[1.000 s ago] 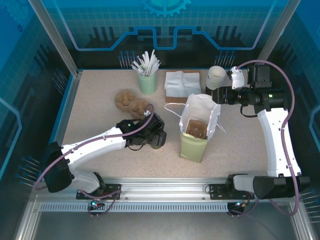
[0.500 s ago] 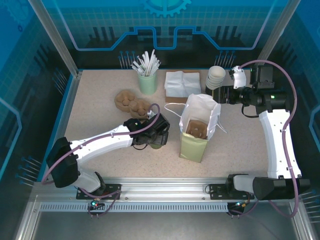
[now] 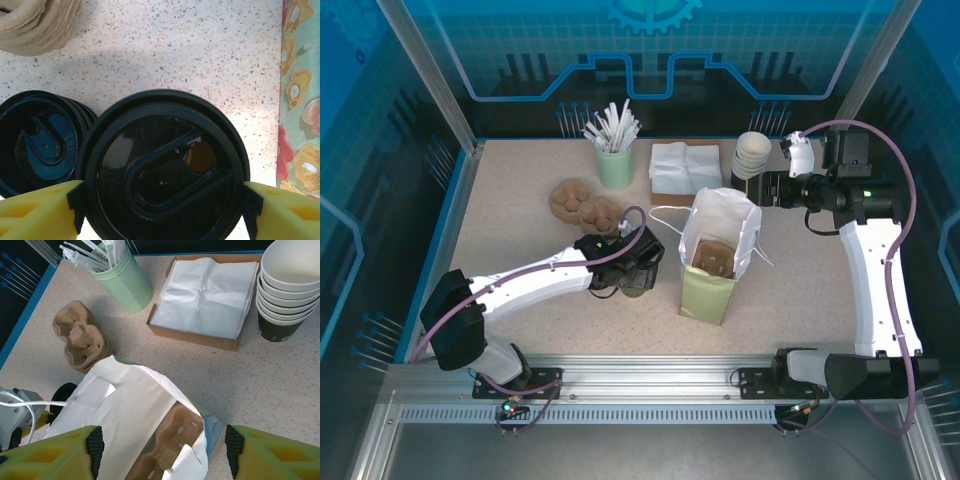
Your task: Pack the takeout coffee
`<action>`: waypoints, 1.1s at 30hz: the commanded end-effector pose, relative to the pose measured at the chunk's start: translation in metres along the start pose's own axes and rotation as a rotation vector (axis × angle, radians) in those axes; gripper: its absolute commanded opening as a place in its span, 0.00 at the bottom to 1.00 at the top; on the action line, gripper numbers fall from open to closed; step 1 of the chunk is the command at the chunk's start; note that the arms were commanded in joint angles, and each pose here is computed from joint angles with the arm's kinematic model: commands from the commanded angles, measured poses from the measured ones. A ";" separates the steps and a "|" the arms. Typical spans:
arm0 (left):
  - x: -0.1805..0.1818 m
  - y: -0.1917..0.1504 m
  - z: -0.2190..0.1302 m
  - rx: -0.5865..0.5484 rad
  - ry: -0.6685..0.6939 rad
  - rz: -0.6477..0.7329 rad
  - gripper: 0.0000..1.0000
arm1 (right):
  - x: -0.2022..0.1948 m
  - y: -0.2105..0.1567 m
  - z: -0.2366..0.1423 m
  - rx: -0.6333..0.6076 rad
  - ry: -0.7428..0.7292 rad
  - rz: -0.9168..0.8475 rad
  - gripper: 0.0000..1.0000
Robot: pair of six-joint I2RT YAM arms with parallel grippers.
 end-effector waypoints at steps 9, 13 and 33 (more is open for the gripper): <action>-0.002 0.005 -0.001 0.000 0.025 0.001 0.82 | 0.003 0.002 -0.005 -0.006 0.034 0.019 0.69; 0.000 0.001 0.003 0.016 0.033 0.002 0.82 | 0.003 0.002 -0.006 -0.009 0.034 0.020 0.69; 0.006 -0.032 0.030 0.133 0.065 0.009 0.81 | 0.009 -0.002 -0.011 -0.007 0.071 0.019 0.70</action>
Point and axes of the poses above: each hand's point on the last joint's axis, 136 mm out from that joint toward the fingers, its own z axis out along the fingers, its own x axis along the line the jaws close on, y = z × x, the point moved 2 cm from there along -z, back along the fingers, and after that the axes turned 3 degrees about -z, right-handed, at the moved point
